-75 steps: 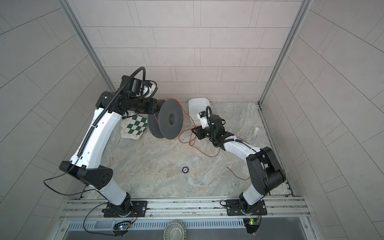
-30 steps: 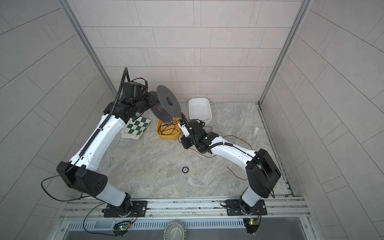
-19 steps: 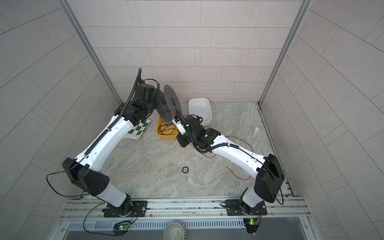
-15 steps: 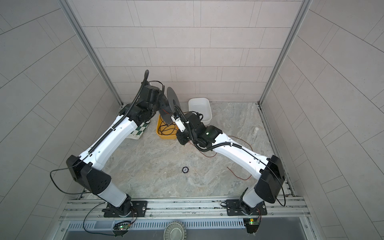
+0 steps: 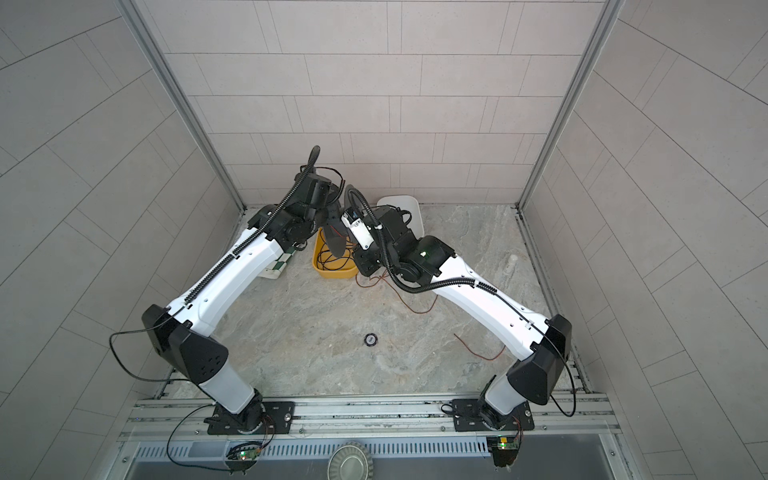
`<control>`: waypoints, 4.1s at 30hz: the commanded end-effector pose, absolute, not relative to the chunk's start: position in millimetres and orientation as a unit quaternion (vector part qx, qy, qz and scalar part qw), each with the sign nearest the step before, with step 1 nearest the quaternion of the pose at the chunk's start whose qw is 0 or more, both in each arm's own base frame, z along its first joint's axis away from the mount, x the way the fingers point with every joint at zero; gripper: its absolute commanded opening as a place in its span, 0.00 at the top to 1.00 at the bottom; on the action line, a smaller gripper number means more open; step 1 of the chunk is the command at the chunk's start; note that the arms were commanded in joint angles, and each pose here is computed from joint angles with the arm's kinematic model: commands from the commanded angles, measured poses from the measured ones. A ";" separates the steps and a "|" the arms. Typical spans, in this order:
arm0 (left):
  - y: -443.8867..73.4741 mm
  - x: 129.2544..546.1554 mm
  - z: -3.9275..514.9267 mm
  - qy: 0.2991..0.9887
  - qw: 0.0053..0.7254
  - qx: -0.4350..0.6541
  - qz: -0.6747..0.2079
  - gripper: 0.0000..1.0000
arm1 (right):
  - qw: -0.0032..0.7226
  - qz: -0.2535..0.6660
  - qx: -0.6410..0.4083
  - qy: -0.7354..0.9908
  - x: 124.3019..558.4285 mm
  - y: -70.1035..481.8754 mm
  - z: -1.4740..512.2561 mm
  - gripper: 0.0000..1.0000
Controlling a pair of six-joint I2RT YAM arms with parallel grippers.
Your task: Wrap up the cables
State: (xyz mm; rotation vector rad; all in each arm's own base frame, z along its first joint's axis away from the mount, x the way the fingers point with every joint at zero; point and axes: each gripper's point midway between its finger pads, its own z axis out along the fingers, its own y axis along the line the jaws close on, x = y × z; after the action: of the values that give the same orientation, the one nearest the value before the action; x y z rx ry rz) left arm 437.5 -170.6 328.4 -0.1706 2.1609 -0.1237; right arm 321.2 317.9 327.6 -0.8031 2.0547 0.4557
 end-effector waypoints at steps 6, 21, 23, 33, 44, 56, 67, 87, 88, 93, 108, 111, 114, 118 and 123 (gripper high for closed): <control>-174.7 434.6 325.0 0.897 0.441 0.019 -0.012 1.00 | 0.454 0.164 -0.337 0.808 333.9 308.0 362.8 1.00; -194.0 413.4 308.3 0.916 0.387 0.093 -0.035 1.00 | 0.484 0.098 -0.238 0.836 389.8 278.3 357.4 0.97; -192.7 409.5 311.6 0.916 0.387 0.097 -0.037 1.00 | 0.493 0.089 -0.225 0.836 393.9 272.7 355.4 0.96; -198.4 391.6 314.7 0.918 0.371 0.125 -0.065 1.00 | 0.522 0.105 -0.167 0.830 410.5 248.0 344.5 0.92; -198.7 377.8 324.7 0.914 0.368 0.149 -0.079 1.00 | 0.502 0.150 -0.157 0.837 431.2 245.2 319.9 0.95; -200.9 361.3 348.7 0.911 0.357 0.170 -0.115 1.00 | 0.467 0.188 -0.161 0.849 453.2 235.9 284.0 0.91; -195.1 362.5 370.0 0.907 0.363 0.129 -0.171 1.00 | 0.446 0.238 -0.132 0.852 453.5 231.1 240.0 0.88; -186.7 382.3 414.5 0.873 0.396 0.025 -0.282 1.00 | 0.424 0.302 -0.096 0.848 439.5 247.2 185.1 0.92; -185.4 383.6 415.9 0.872 0.399 0.021 -0.282 1.00 | 0.423 0.303 -0.095 0.848 438.5 247.4 183.2 0.92; -179.3 389.7 422.5 0.865 0.407 0.003 -0.295 1.00 | 0.420 0.309 -0.090 0.848 436.6 250.2 173.7 0.93; -166.3 398.0 438.0 0.843 0.427 -0.044 -0.323 1.00 | 0.406 0.316 -0.092 0.852 435.8 259.4 146.0 0.92; -162.1 401.0 441.4 0.835 0.436 -0.059 -0.332 1.00 | 0.405 0.323 -0.092 0.851 433.1 262.1 141.7 0.95; -159.0 403.8 442.9 0.829 0.441 -0.070 -0.336 1.00 | 0.405 0.323 -0.092 0.850 431.6 262.8 141.0 1.00; -155.6 408.5 438.2 0.826 0.445 -0.089 -0.334 1.00 | 0.404 0.313 -0.103 0.853 426.2 263.4 142.8 1.00; -138.5 416.1 430.8 0.812 0.468 -0.144 -0.316 1.00 | 0.403 0.281 -0.137 0.860 408.9 266.8 148.7 1.00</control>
State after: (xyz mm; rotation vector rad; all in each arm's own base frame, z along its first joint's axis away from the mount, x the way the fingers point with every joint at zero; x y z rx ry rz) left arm 410.3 -156.3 363.7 -0.2800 2.2676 -0.7339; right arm 428.2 276.3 166.2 -0.3092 2.0797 0.8088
